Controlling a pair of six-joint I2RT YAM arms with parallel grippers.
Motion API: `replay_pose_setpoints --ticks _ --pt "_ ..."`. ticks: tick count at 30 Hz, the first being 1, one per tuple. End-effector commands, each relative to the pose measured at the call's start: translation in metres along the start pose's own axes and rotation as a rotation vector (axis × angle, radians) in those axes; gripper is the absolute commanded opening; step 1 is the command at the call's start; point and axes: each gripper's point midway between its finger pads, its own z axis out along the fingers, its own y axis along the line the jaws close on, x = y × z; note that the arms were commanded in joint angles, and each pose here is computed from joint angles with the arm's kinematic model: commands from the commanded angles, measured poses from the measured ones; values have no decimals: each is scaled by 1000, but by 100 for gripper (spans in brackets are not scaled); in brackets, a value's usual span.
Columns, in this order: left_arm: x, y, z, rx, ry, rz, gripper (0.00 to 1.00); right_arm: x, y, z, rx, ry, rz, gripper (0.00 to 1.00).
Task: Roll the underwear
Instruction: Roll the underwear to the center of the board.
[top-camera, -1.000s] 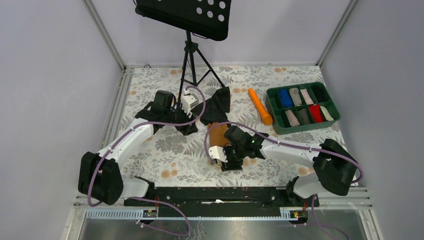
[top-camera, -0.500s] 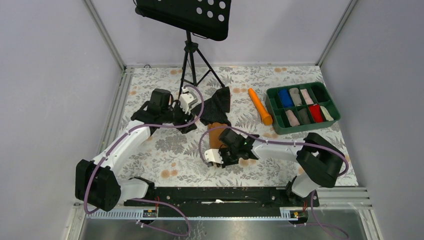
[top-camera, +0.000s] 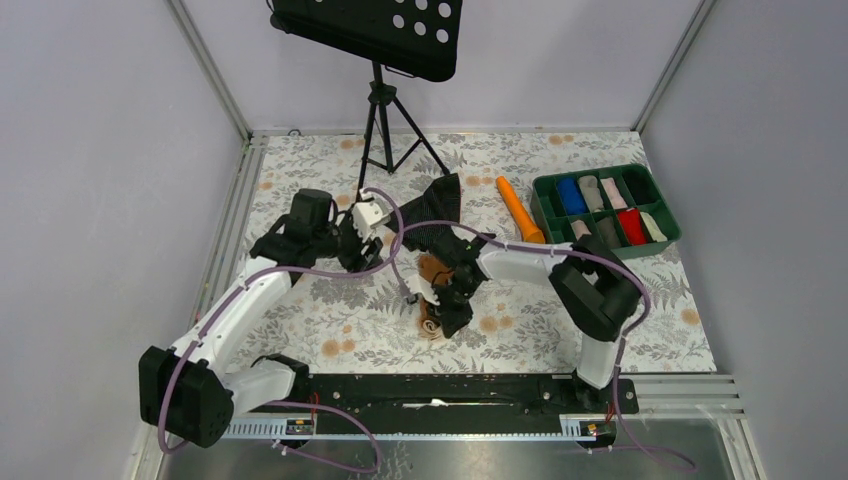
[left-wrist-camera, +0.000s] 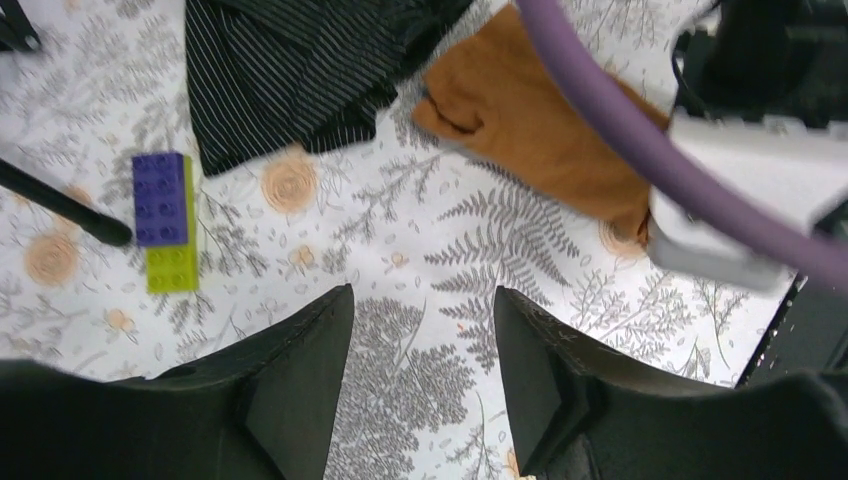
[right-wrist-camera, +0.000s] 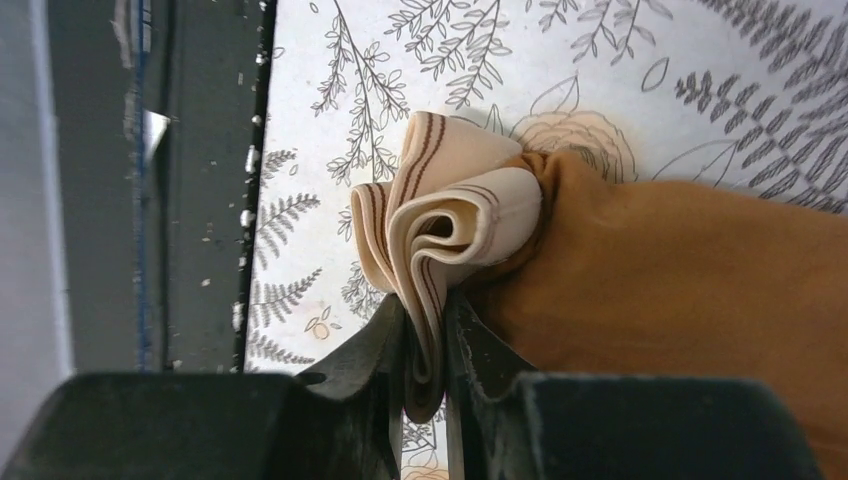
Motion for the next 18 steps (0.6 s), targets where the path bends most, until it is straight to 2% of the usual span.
replay_pose_setpoints --ticks 1,4,8,11,15,18 --pt "8 4 -9 -40 -14 28 60 4 31 -10 -246 -56 255 6" --pt "14 -12 -11 29 -29 41 60 -1 25 -15 -311 -83 327 5" --pt "18 -59 -10 304 -91 142 62 -10 12 -19 -388 -153 424 4" --pt "7 -82 5 446 -110 178 64 -11 0 -19 -415 -169 471 4" --pt "2 -109 38 526 -48 271 63 -10 -8 -15 -419 -176 495 4" --pt "0 -123 61 545 -35 271 62 -9 -7 -13 -425 -181 516 4"
